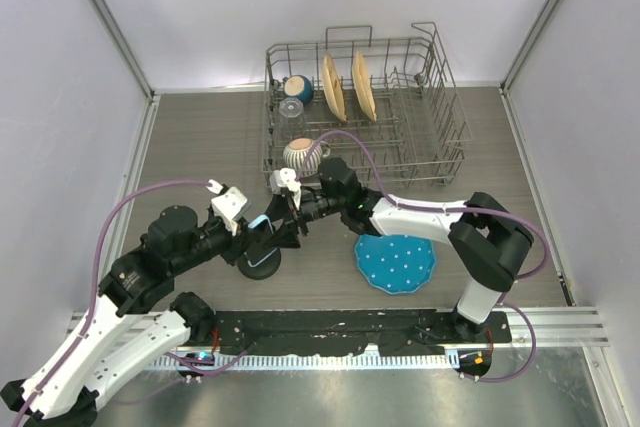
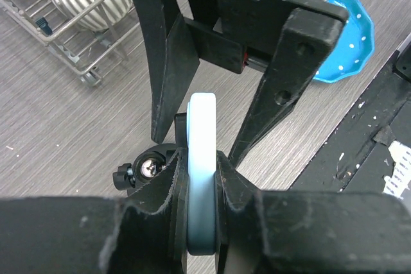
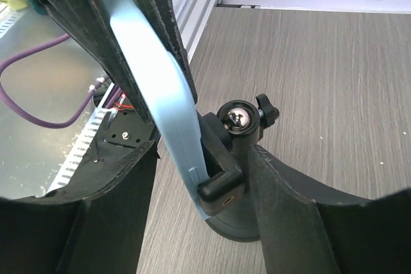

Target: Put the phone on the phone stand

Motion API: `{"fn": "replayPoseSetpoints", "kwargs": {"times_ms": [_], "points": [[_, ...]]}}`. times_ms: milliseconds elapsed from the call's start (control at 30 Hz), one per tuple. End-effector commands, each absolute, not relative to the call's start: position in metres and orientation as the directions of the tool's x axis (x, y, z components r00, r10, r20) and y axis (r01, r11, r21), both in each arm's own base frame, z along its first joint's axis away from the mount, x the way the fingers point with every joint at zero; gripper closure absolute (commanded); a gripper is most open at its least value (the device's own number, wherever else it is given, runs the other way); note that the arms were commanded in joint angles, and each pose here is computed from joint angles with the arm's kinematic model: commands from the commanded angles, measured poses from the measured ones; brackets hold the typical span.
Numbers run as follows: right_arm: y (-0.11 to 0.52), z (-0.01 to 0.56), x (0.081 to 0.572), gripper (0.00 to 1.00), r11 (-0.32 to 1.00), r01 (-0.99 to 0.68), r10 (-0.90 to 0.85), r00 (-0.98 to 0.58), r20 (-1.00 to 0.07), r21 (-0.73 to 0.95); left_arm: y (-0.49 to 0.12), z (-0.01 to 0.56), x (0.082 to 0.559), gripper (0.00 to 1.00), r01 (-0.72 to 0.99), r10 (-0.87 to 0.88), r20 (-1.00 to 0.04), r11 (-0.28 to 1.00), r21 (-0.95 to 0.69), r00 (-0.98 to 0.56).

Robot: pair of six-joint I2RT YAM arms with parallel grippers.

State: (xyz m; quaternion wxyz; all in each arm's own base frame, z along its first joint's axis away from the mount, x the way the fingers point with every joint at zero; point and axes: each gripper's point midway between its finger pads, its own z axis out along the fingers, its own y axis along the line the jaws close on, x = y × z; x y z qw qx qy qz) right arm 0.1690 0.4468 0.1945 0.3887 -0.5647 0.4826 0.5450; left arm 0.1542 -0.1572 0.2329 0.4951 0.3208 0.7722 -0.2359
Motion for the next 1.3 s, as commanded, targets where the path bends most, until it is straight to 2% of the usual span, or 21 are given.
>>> {"fn": "replayPoseSetpoints", "kwargs": {"times_ms": [0,167,267,367,400,433,467,533,567,600,700,867,1000,1100,1133,1200,1267], "points": [[0.454,0.205,0.162,0.38,-0.323,-0.942,-0.106,-0.062,-0.992,0.093,-0.170,0.278,0.167,1.00,0.759,0.184,-0.976,0.651,0.029,-0.120],[0.457,0.190,0.163,0.38,-0.331,-0.935,-0.153,-0.085,-0.985,0.132,-0.169,0.278,0.169,1.00,0.751,0.181,-0.978,0.659,0.044,-0.102],[0.458,0.189,0.165,0.46,-0.321,-0.938,-0.153,-0.083,-0.985,0.129,-0.166,0.276,0.171,1.00,0.739,0.177,-0.979,0.672,0.045,-0.102],[0.461,0.196,0.169,0.78,-0.292,-0.949,-0.114,-0.092,-0.989,0.122,-0.168,0.274,0.172,1.00,0.741,0.176,-0.978,0.671,0.038,-0.109],[0.463,0.201,0.172,0.99,-0.262,-0.958,-0.084,-0.100,-0.991,0.119,-0.167,0.272,0.173,1.00,0.734,0.178,-0.977,0.678,0.037,-0.114],[0.465,0.210,0.180,0.99,-0.192,-0.976,-0.037,-0.095,-0.995,0.100,-0.165,0.272,0.174,1.00,0.725,0.177,-0.978,0.688,0.039,-0.115],[0.463,0.224,0.201,0.99,-0.031,-0.998,0.058,-0.063,-0.996,0.062,-0.164,0.271,0.177,1.00,0.714,0.175,-0.977,0.699,0.037,-0.120],[0.462,0.239,0.209,1.00,0.059,-0.994,0.120,-0.088,-0.989,0.095,-0.158,0.268,0.183,1.00,0.681,0.182,-0.974,0.731,0.045,-0.131],[0.458,0.239,0.221,0.99,0.149,-0.983,0.133,-0.083,-0.988,0.103,-0.157,0.267,0.184,1.00,0.674,0.183,-0.974,0.737,0.047,-0.132],[0.456,0.244,0.222,0.99,0.171,-0.981,0.145,-0.069,-0.987,0.094,-0.156,0.265,0.186,1.00,0.667,0.185,-0.973,0.743,0.049,-0.134],[0.452,0.245,0.220,1.00,0.178,-0.980,0.174,-0.057,-0.983,0.088,-0.158,0.262,0.189,1.00,0.665,0.186,-0.972,0.746,0.045,-0.143],[0.448,0.258,0.198,1.00,0.072,-0.997,0.224,-0.022,-0.974,0.039,-0.161,0.257,0.192,1.00,0.669,0.199,-0.968,0.741,0.049,-0.150],[0.442,0.258,0.200,0.99,0.074,-0.997,0.212,-0.004,-0.977,0.020,-0.158,0.256,0.195,1.00,0.647,0.201,-0.965,0.761,0.046,-0.168],[0.443,0.252,0.198,0.99,0.018,-0.999,0.192,-0.033,-0.981,0.037,-0.150,0.260,0.196,0.70,0.595,0.171,-0.960,0.804,0.004,-0.223],[0.443,0.250,0.199,0.99,0.018,-0.999,0.189,-0.037,-0.981,0.041,-0.148,0.261,0.195,0.50,0.575,0.149,-0.957,0.818,-0.023,-0.250],[0.446,0.248,0.200,0.99,0.015,-0.998,0.187,-0.056,-0.981,0.060,-0.133,0.268,0.200,0.31,0.485,0.113,-0.951,0.873,-0.042,-0.287],[0.447,0.250,0.205,0.99,0.038,-0.996,0.201,-0.070,-0.977,0.079,-0.119,0.274,0.203,0.27,0.365,0.018,-0.940,0.924,-0.115,-0.341]]}}
